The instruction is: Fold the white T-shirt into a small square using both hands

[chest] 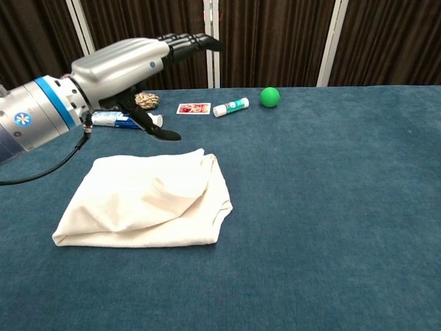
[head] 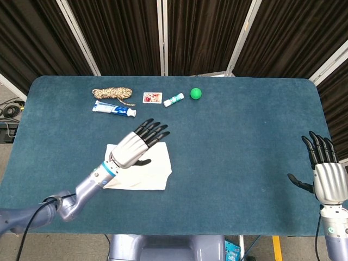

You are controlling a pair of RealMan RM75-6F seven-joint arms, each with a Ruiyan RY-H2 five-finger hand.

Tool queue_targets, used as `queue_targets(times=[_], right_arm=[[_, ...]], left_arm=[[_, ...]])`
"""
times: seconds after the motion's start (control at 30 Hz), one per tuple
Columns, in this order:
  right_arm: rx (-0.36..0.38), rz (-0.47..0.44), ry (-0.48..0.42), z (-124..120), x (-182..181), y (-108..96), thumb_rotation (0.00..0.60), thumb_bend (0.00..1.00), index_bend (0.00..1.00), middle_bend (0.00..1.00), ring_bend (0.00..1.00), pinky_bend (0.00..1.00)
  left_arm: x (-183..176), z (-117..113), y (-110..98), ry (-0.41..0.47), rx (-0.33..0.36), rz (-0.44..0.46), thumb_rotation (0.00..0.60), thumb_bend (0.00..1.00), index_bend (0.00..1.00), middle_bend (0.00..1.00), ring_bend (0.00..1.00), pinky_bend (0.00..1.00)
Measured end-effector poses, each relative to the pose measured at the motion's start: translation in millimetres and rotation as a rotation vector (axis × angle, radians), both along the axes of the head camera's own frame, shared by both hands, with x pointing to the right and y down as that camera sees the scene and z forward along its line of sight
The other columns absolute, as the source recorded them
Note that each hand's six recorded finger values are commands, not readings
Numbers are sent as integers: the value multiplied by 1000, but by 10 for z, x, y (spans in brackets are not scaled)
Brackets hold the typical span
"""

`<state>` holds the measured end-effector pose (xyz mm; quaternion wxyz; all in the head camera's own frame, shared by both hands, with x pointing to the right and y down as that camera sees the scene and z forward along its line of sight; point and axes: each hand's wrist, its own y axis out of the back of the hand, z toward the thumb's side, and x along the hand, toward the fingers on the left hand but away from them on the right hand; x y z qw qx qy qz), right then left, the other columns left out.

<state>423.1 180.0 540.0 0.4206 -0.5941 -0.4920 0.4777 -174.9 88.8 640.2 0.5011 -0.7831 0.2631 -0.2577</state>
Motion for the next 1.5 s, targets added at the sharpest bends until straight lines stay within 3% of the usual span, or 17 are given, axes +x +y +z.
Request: queue_targets(times=[0.1, 0.27, 0.47, 0.73, 0.97, 1.27, 1.5], right_arm=[[0, -4, -3, -7, -11, 5, 600, 0, 79, 0, 0, 0], [-2, -6, -3, -3, -15, 8, 600, 0, 79, 0, 0, 0], [-5, -5, -2, 5, -10, 2, 600, 0, 80, 0, 0, 0], [-5, 3, -3, 4, 11, -6, 600, 0, 80, 0, 0, 0], [-3, 4, -7, -8, 17, -9, 600, 0, 80, 0, 0, 0], [-4, 6, -13, -15, 24, -10, 600, 0, 80, 0, 0, 0], [-1, 5, -14, -27, 22, -6, 600, 0, 83, 0, 0, 0]], left_arm=[[-174, 94, -16, -58, -37, -28, 600, 14, 0, 0, 0, 0], [-445, 357, 79, -149, -133, -71, 600, 0, 0, 0, 0, 0], [-533, 530, 132, -188, -152, -80, 600, 0, 0, 0, 0, 0], [-382, 759, 261, -200, -180, -59, 600, 0, 0, 0, 0, 0], [-280, 830, 369, -195, -202, -38, 600, 0, 0, 0, 0, 0], [-128, 723, 515, -124, -222, -5, 600, 0, 0, 0, 0, 0], [-15, 738, 662, -123, -248, 28, 600, 0, 0, 0, 0, 0]])
